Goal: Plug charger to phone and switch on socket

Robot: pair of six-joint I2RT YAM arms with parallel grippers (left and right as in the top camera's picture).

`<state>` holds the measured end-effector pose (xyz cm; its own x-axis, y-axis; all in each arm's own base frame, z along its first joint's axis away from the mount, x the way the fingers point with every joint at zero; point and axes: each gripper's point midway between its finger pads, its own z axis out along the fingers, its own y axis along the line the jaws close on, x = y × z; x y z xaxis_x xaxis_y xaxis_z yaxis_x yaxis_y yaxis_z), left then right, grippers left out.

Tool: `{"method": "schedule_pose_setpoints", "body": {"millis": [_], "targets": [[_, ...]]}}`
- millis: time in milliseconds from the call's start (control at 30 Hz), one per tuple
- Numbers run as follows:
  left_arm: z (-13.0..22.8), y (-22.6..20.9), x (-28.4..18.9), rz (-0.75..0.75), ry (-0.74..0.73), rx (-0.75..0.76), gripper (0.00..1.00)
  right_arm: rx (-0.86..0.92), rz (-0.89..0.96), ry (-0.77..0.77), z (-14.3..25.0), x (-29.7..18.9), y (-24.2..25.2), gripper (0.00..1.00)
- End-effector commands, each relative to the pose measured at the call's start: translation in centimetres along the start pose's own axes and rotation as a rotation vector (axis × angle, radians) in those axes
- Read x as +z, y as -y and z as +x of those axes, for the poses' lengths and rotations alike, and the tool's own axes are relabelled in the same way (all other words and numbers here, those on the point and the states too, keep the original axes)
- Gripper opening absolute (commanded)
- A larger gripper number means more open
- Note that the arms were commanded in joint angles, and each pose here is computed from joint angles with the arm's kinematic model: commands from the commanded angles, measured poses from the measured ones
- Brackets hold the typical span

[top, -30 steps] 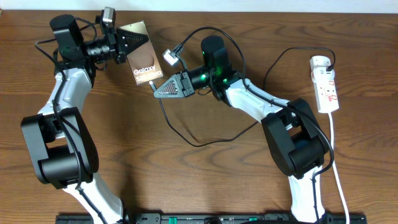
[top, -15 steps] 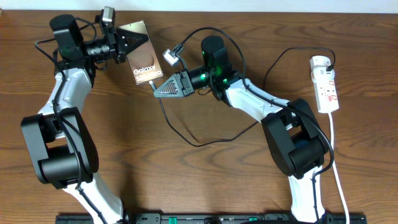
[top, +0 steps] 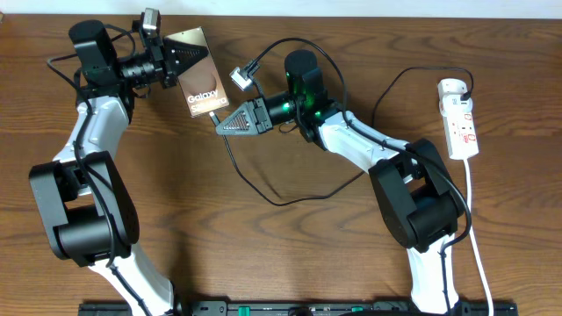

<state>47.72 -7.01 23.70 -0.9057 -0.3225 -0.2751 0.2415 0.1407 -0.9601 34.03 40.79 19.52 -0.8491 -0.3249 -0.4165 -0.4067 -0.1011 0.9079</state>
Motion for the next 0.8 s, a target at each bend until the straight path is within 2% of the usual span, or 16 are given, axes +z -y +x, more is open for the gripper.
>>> {"method": "schedule_pose_setpoints", "body": {"millis": [0,367,767], "targets": [[0.8,1.1,0.3,0.037,-0.053,0.009,0.07,0.02,0.056,0.087,-1.6,-0.3,1.0,0.01],[0.7,1.0,0.3,0.034,-0.049,0.009,0.07,0.042,0.066,0.107,-1.9,-0.4,1.2,0.01],[-0.4,0.2,0.3,-0.011,0.017,-0.027,0.07,0.04,0.078,0.125,-2.3,-0.5,1.4,0.01]]}}
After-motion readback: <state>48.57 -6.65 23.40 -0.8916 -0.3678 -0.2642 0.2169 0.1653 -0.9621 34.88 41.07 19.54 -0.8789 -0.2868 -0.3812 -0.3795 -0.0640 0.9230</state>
